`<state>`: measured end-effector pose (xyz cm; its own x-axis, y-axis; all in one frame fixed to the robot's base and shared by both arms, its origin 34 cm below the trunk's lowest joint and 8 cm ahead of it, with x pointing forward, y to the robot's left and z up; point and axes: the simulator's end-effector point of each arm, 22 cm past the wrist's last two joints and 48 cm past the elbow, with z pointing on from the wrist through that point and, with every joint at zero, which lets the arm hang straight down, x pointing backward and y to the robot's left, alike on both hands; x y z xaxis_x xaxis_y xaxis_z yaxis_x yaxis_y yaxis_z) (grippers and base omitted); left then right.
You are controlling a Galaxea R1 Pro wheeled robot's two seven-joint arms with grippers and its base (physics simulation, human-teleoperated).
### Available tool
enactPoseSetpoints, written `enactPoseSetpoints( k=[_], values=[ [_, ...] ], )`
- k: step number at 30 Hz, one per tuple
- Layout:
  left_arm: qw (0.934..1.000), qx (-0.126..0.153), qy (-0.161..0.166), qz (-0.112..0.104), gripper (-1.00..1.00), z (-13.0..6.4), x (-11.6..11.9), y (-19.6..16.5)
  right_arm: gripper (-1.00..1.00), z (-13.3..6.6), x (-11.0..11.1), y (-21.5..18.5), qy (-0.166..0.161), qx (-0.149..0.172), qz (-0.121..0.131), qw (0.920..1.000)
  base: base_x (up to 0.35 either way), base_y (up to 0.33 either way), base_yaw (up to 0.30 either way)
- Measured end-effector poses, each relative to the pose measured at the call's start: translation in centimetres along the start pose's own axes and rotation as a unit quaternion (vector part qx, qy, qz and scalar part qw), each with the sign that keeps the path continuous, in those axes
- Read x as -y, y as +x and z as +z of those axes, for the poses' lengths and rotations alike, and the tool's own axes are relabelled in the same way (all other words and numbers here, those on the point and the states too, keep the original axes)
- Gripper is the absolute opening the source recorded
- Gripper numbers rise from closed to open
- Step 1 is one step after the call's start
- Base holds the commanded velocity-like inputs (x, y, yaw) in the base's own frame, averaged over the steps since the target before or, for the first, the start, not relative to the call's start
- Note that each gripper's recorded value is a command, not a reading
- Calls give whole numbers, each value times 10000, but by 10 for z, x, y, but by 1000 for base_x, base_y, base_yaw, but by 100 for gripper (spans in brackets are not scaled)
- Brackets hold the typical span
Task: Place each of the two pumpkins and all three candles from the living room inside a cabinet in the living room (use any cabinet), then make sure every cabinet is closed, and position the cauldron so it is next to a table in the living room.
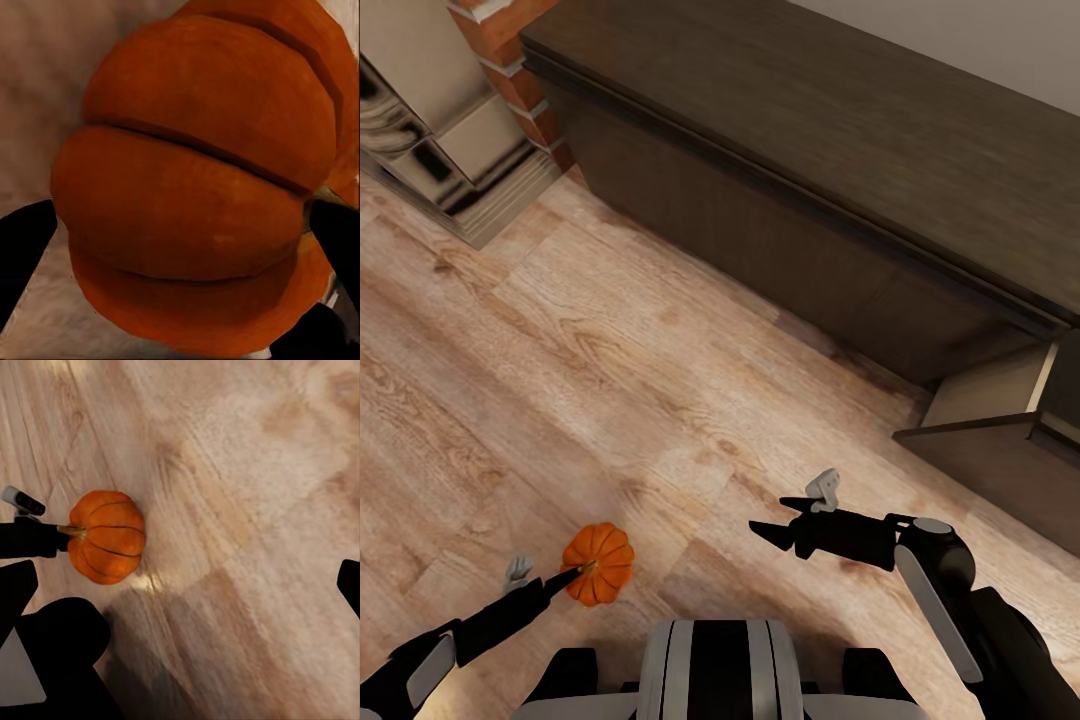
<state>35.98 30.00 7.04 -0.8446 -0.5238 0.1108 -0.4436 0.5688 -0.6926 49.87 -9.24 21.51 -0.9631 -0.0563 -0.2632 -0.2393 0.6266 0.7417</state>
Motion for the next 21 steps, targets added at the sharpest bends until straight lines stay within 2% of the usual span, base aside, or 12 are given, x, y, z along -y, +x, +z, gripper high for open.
enactPoseSetpoints(
  k=[4,21],
  values=[
    [9999,6,119,26,-100,1,6,-1,100,0,0,2,4,-9,17,10000,0,0,0],
    [9999,20,117,65,-100,2,7,-3,100,0,-1,3,-9,-16,28,10000,0,0,0]
  ],
)
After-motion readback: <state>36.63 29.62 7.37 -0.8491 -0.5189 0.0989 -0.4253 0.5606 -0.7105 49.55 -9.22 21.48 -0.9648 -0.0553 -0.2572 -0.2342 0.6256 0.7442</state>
